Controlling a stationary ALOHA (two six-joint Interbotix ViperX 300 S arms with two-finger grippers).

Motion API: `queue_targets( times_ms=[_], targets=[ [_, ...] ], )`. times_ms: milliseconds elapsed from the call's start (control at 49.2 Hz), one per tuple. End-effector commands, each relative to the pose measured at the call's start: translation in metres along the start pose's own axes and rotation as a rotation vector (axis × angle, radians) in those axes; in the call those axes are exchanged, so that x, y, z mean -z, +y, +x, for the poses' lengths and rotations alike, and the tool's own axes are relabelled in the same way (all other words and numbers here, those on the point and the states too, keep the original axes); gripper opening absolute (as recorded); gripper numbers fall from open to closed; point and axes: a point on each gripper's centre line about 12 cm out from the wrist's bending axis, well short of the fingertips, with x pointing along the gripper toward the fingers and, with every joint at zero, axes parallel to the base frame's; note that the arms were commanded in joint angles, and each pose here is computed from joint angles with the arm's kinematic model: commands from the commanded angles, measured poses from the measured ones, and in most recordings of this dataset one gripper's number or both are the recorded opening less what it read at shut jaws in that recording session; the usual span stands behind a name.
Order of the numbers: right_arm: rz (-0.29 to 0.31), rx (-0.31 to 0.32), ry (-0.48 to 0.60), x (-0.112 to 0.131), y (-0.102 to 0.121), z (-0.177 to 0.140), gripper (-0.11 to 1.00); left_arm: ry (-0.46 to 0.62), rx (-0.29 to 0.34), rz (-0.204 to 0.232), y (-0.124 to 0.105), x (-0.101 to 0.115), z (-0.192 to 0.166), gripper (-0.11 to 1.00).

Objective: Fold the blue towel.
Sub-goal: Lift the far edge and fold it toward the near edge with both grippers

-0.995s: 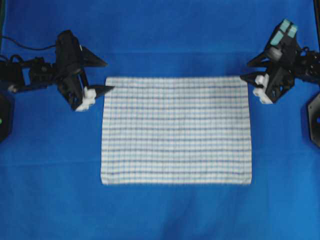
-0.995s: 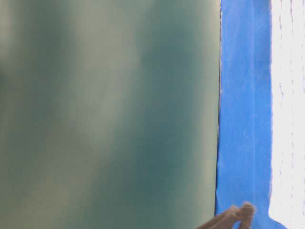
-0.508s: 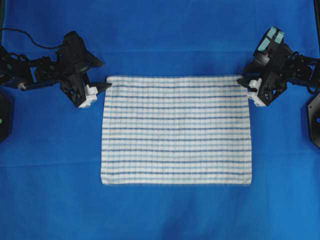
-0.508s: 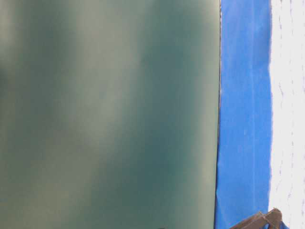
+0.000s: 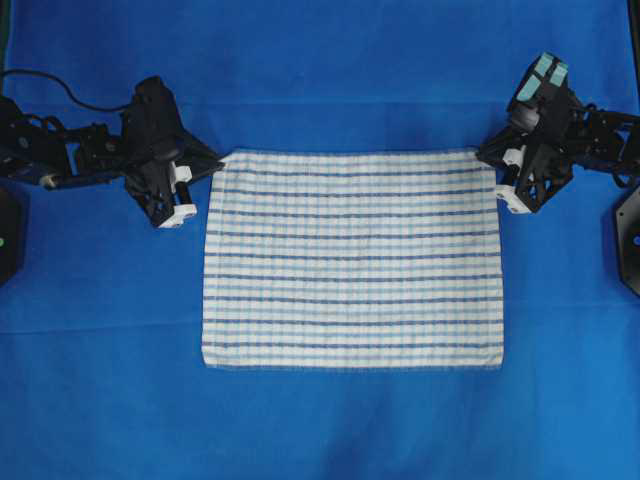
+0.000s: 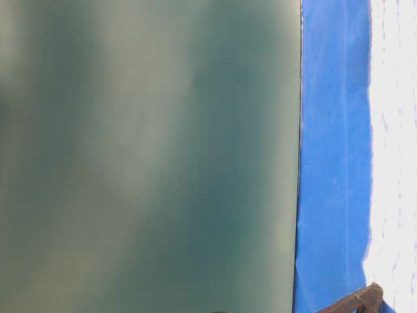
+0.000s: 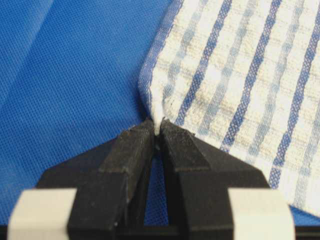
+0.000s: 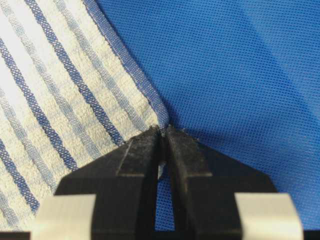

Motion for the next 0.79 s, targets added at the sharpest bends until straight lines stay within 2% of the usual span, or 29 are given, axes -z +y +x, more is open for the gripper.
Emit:
queue_targets(
  times_ms=[0,183,487,772],
  targets=[
    [-0.001,0.000,-0.017,-0.006,0.000,0.000,0.06,0.000,0.011,0.012,-0.004,-0.001,-0.001,0.04],
    [0.004,-0.001,-0.034,-0.010,0.000,-0.003,0.06,-0.017,0.015,0.014,-0.006,-0.008,-0.006,0.04],
    [0.012,-0.006,-0.080,-0.022,0.002,-0.025,0.06,-0.067,0.027,0.019,-0.009,-0.032,-0.029,0.04],
    [-0.005,-0.028,-0.128,-0.030,0.008,-0.042,0.06,-0.107,0.049,0.034,-0.017,-0.043,-0.035,0.04]
  ],
)
